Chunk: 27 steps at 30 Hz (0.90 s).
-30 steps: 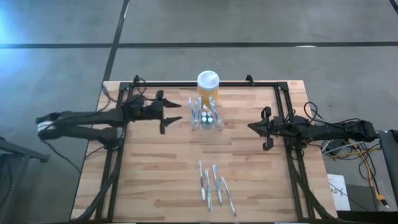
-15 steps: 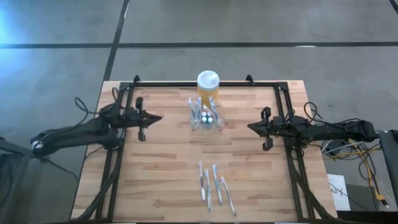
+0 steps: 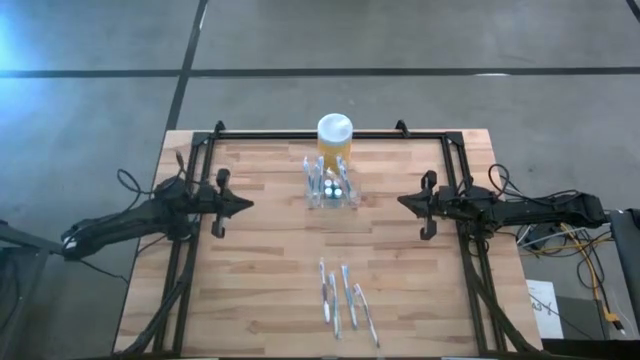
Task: Pick & Place toothbrushing station
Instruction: Put the violet toothbrush into the transparent organizer
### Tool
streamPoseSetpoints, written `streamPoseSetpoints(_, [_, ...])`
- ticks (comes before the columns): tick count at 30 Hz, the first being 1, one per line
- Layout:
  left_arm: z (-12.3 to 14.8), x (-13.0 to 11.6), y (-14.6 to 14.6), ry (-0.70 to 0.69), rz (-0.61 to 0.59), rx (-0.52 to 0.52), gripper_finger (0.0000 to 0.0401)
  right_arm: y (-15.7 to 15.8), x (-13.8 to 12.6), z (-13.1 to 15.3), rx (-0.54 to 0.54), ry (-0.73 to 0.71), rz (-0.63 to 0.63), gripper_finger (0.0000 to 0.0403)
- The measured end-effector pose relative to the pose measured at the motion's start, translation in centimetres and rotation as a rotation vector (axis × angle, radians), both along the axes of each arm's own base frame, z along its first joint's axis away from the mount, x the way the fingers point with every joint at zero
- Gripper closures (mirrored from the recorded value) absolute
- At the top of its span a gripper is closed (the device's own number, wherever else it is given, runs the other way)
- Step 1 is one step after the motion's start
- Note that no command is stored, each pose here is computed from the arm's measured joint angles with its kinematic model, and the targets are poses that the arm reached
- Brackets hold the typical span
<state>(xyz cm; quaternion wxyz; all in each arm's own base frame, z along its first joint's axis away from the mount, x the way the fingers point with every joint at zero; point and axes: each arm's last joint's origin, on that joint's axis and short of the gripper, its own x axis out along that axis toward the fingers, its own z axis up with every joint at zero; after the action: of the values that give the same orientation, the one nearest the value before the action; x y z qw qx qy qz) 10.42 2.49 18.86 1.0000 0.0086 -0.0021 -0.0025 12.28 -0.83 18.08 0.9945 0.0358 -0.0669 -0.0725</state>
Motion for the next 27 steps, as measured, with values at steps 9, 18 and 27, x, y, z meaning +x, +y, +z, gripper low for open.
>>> streamPoseSetpoints(9, [-1.9,0.2,0.0,-0.006,-0.004,0.021,0.0398,-0.1,0.0,-0.1,-0.004,0.008,-0.027,0.0394])
streamPoseSetpoints(18, [-2.2,0.2,0.0,0.016,-0.022,0.007,0.0397,-0.1,0.0,-0.1,-0.011,0.008,-0.028,0.0394])
streamPoseSetpoints(27, [-2.2,0.2,0.0,0.014,-0.014,0.007,0.0388,-0.1,0.1,-0.1,-0.012,0.014,-0.028,0.0394])
